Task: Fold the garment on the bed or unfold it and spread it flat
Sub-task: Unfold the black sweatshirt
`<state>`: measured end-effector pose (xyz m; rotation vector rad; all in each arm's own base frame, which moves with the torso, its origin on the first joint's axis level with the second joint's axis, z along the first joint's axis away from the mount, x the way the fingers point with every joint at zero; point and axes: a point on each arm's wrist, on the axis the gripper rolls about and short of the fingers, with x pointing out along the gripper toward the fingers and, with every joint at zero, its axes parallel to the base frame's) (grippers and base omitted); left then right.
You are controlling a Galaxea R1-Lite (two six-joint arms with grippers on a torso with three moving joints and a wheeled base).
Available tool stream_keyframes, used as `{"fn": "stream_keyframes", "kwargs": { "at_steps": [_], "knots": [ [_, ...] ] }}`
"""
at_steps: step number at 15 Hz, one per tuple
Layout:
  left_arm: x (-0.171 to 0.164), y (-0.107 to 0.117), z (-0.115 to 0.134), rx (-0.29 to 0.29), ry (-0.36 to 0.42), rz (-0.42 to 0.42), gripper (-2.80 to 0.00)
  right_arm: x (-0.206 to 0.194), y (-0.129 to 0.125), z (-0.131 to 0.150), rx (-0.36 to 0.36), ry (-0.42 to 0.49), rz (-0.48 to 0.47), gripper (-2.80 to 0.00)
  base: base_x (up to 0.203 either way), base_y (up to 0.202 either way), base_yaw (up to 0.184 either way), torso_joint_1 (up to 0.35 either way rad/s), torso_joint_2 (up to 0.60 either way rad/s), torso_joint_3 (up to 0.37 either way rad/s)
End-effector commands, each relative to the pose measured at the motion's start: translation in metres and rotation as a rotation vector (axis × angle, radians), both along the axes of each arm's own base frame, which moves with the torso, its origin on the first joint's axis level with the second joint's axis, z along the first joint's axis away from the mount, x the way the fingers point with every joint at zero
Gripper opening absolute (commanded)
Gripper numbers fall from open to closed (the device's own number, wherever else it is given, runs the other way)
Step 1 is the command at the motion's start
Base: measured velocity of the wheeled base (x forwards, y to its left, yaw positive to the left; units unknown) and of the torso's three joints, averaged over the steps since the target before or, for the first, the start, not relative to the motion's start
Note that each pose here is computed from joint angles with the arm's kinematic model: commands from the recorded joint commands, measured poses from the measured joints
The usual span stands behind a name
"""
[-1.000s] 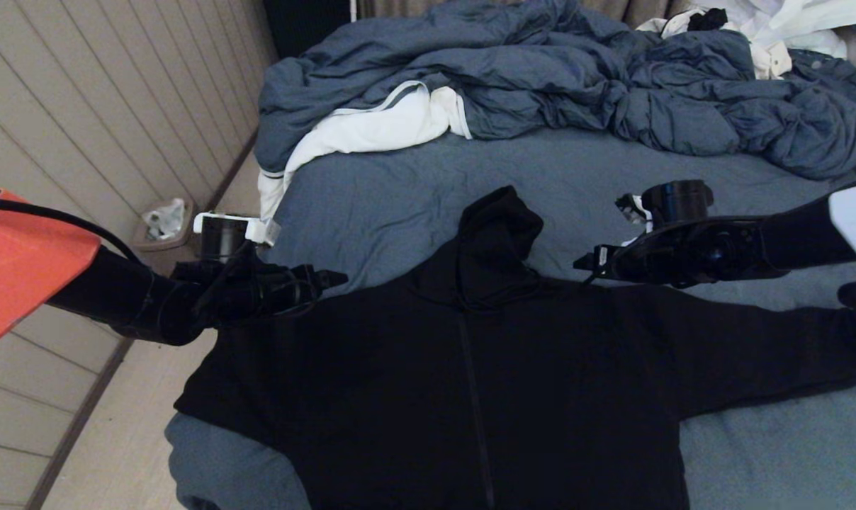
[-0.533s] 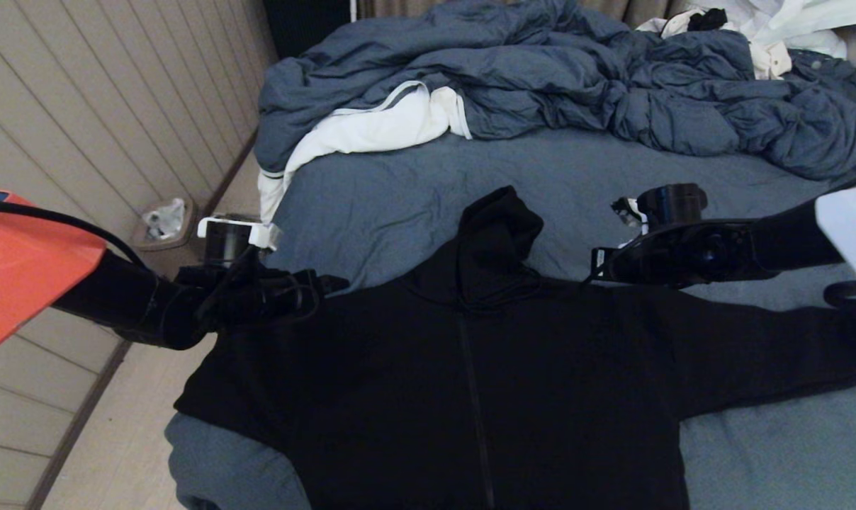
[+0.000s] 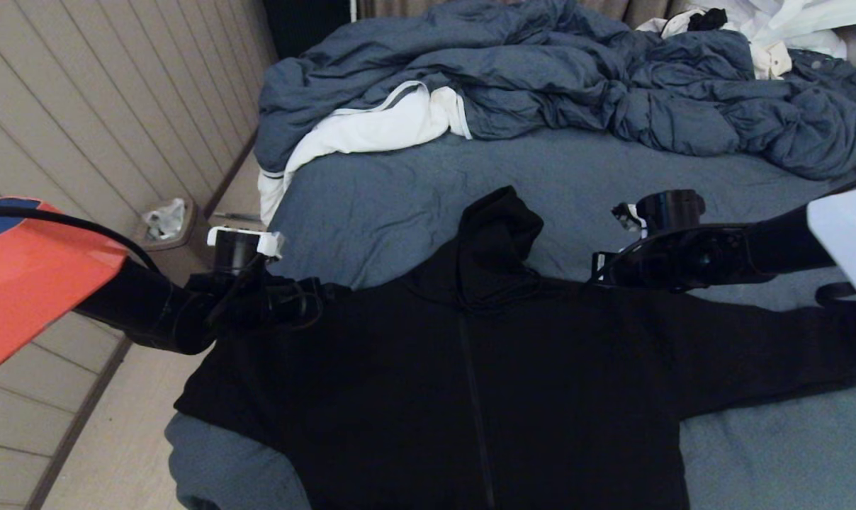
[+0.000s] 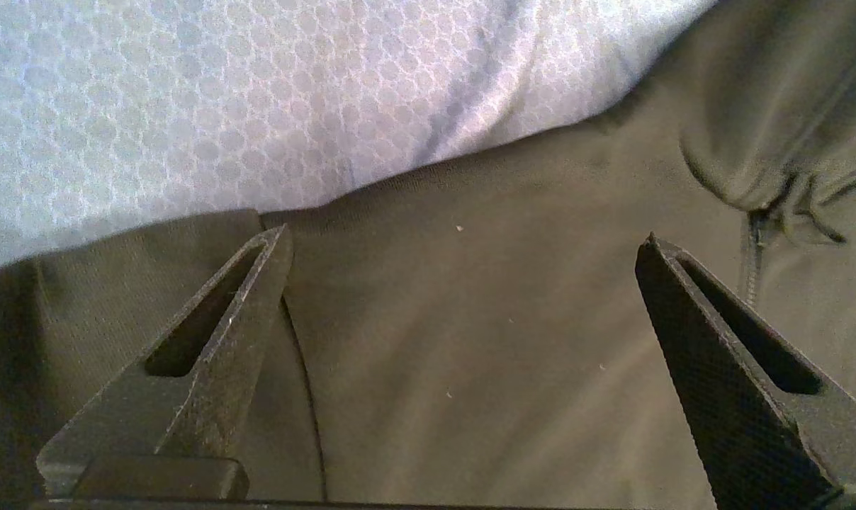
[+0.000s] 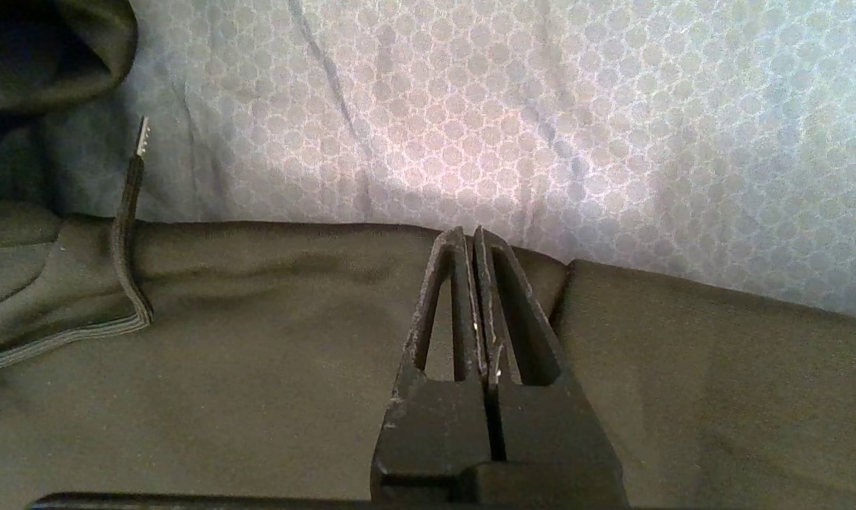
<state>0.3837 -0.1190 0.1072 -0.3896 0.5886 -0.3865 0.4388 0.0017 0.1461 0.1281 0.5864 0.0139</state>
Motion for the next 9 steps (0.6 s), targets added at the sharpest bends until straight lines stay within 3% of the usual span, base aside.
{"fn": "stream_keyframes", "kwargs": {
  "at_steps": [1, 3, 5, 9],
  "knots": [
    [0.003, -0.001, -0.010, 0.034, -0.003, -0.015, 0.00, 0.001, 0.000, 0.000, 0.000, -0.001, 0.000, -2.80, 0.000, 0.000, 0.000, 0.000, 0.00, 0.000],
    [0.004, -0.005, -0.009, 0.080, -0.047, -0.054, 0.00, 0.000, -0.001, 0.000, -0.003, -0.003, -0.002, -2.80, 0.000, 0.000, 0.000, 0.000, 0.00, 0.000],
    [0.004, -0.016, 0.007, 0.070, -0.093, -0.077, 0.00, 0.000, -0.001, 0.001, -0.003, -0.003, -0.003, -2.80, 0.000, 0.000, 0.000, 0.000, 0.00, 0.000],
    [-0.001, -0.031, 0.004, 0.090, -0.039, -0.113, 0.00, 0.000, -0.001, 0.002, -0.003, -0.006, -0.004, -2.80, 0.000, 0.000, 0.000, 0.000, 0.00, 0.000]
  ]
}}
